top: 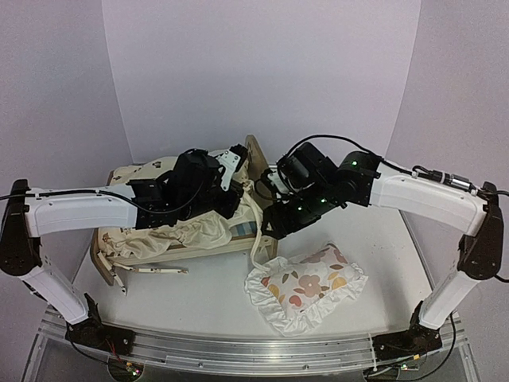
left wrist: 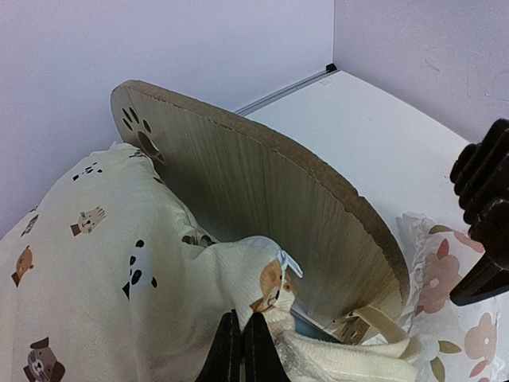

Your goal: Set up the pet bed

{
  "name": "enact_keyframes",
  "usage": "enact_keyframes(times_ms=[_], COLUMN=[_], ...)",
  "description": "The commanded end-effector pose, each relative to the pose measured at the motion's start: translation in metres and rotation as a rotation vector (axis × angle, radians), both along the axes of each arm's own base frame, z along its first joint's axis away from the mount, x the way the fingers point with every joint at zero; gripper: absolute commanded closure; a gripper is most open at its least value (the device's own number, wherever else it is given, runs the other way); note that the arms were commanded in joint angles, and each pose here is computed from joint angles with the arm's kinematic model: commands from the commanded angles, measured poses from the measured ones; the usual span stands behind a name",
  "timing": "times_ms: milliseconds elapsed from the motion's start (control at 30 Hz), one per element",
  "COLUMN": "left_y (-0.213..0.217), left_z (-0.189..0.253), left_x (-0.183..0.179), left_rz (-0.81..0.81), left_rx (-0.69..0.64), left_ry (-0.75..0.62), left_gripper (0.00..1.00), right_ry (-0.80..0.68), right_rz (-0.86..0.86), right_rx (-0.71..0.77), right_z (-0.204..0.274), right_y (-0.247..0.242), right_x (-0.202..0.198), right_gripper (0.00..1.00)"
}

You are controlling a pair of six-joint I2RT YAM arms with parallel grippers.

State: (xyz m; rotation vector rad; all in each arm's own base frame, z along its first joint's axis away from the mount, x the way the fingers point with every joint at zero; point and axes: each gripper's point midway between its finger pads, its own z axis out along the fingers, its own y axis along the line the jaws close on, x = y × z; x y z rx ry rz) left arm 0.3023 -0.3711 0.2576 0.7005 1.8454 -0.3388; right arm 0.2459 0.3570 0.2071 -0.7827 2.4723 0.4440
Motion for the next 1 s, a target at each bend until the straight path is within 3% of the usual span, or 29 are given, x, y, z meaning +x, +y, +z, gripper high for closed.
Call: enact_keyframes(times_ms=[0, 100, 367, 500, 767, 967], left_y=[-0.006, -0.01, 0.009, 0.011, 0.011, 0.014], left_z=[0.011, 0.003, 0.011, 0.007, -0.003, -0.001], left_x=[0.009, 0.014, 0.036, 0.041, 0.042, 0.039], left_rz=[0.017, 0.029, 0.117, 0.119, 0.105, 0.101], left_rx=[-0.02, 0.001, -0.009, -0.01, -0.008, -0.011], left_ry=[-0.029, -0.024, -0.027, -0.018, 0.012, 0.013], left_gripper=[1.0, 1.0, 1.0, 1.0, 1.0, 1.0], right_ry=[-0.125, -0.139, -0.078, -0.158, -0.37, -0.545], right_rz=[-0.076, -0.076, 0.009, -0.021, -0.111, -0.21], right_rx=[-0.011, 0.0, 0.07, 0.077, 0.173, 0.194], right_z=[0.017, 0.009, -0.046, -0.071, -0.1, -0.114], right_y=[-0.023, -0.028, -0.008, 0.002, 0.031, 0.035], right_x=[0.014, 0.011, -0.016, -0.02, -0.003, 0.018], right_gripper=[0.34, 0.35, 0.52, 0.57, 0.56, 0.63])
